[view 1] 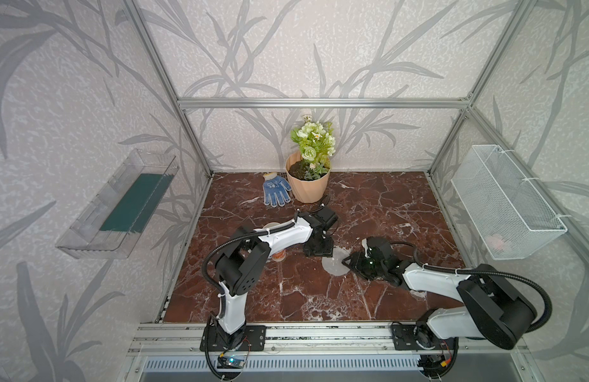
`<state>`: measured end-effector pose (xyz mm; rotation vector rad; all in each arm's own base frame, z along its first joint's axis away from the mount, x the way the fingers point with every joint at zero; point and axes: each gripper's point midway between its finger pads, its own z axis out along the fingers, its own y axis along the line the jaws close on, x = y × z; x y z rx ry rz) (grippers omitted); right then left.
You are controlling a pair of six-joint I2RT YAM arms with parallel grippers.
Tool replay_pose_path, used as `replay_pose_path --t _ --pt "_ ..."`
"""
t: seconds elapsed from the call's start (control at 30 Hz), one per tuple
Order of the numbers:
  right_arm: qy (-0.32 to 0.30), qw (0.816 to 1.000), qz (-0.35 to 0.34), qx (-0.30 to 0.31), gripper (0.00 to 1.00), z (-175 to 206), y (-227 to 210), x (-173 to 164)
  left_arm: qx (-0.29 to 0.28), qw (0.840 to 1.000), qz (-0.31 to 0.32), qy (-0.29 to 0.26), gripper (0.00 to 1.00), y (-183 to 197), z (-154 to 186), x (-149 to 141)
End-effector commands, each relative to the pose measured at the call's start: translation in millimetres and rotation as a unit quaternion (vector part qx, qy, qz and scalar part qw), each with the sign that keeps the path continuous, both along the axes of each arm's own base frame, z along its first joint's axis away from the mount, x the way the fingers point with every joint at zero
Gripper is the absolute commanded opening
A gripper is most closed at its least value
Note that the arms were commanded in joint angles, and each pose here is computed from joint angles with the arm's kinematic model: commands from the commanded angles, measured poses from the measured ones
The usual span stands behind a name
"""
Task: Put the leak-proof paper on the milk tea cups
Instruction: Pick up the leak-proof paper from the center of the board.
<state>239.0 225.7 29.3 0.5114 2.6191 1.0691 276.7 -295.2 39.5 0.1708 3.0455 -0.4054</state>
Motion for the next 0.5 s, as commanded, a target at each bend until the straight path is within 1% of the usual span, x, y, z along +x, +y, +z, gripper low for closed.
replay_pose_path --t 0.0,0.17,0.37,0.47 --pt "0.034 0.999 -0.004 -0.014 0.48 -24.2 -6.5 -13.1 0.001 1.000 0.003 0.028 0.56 3.7 -13.5 -6.5" --pt "0.032 0.999 -0.007 -0.003 0.40 -28.1 -3.9 -11.4 -0.006 0.999 0.002 0.042 0.50 2.0 -20.1 -7.5" --pt "0.023 1.000 -0.007 0.006 0.37 -27.3 0.2 -6.1 -0.018 0.998 -0.001 0.054 0.41 -1.9 -24.6 -9.1" --pt "0.016 1.000 -0.005 0.018 0.37 -25.4 4.8 -2.5 -0.021 0.998 -0.004 0.058 0.40 -3.9 -25.4 -9.4"
